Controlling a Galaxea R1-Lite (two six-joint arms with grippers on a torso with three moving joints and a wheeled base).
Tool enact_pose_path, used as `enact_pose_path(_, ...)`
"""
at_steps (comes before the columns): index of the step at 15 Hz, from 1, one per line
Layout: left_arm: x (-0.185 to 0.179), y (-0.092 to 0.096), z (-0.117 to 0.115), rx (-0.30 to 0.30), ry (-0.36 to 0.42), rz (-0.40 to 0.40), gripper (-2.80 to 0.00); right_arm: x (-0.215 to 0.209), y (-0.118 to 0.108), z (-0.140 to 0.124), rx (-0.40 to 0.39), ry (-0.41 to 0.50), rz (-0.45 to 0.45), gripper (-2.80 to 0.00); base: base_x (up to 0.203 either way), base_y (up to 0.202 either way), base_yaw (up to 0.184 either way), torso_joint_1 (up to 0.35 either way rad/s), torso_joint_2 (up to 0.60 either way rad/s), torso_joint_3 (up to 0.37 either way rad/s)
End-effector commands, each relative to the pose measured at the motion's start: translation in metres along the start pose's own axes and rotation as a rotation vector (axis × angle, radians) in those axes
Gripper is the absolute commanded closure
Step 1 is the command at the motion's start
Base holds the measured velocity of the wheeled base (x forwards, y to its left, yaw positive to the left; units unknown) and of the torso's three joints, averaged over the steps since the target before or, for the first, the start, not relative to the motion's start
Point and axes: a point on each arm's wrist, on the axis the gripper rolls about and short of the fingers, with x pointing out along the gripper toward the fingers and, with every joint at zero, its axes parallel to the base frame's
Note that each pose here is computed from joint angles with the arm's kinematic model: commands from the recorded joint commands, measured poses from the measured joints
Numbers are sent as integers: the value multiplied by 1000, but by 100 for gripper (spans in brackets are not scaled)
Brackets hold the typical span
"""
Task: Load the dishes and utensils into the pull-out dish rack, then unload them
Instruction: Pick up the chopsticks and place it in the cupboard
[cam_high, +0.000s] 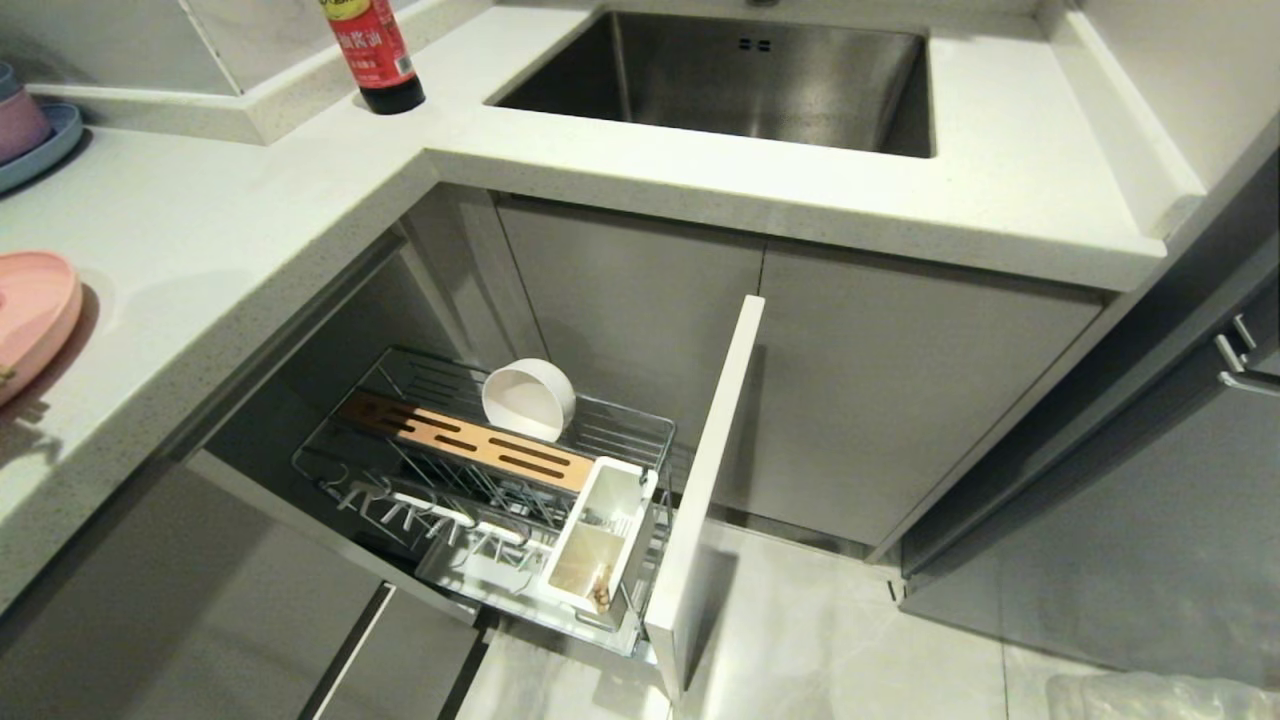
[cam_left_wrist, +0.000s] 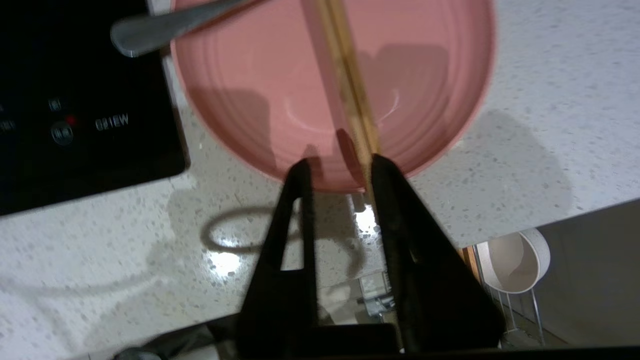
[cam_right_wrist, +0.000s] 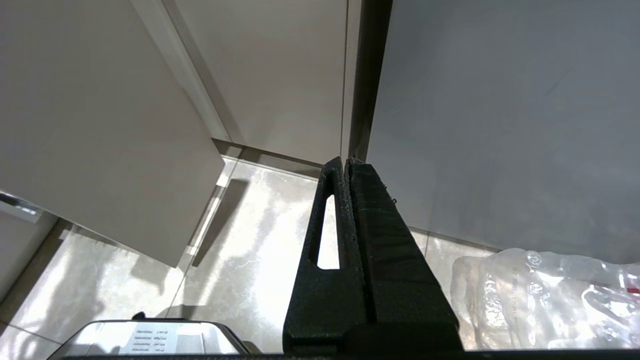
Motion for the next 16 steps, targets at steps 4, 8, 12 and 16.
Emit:
enact_pose_path(4, 41, -7, 0, -30, 102, 72, -280, 0, 0, 0, 0, -1, -1, 0, 0, 0, 0, 0, 0, 0)
enact_pose_path(8, 68, -17, 2, -31, 121, 75, -280, 0, 0, 0, 0, 0, 1, 0, 0, 0, 0, 0, 0, 0)
enact_pose_path(12, 91, -25, 2, -21, 159, 78, -280, 0, 0, 0, 0, 0, 1, 0, 0, 0, 0, 0, 0, 0)
enact_pose_path(16, 100, -25, 1, -24, 175, 86, -280, 0, 0, 0, 0, 0, 1, 0, 0, 0, 0, 0, 0, 0)
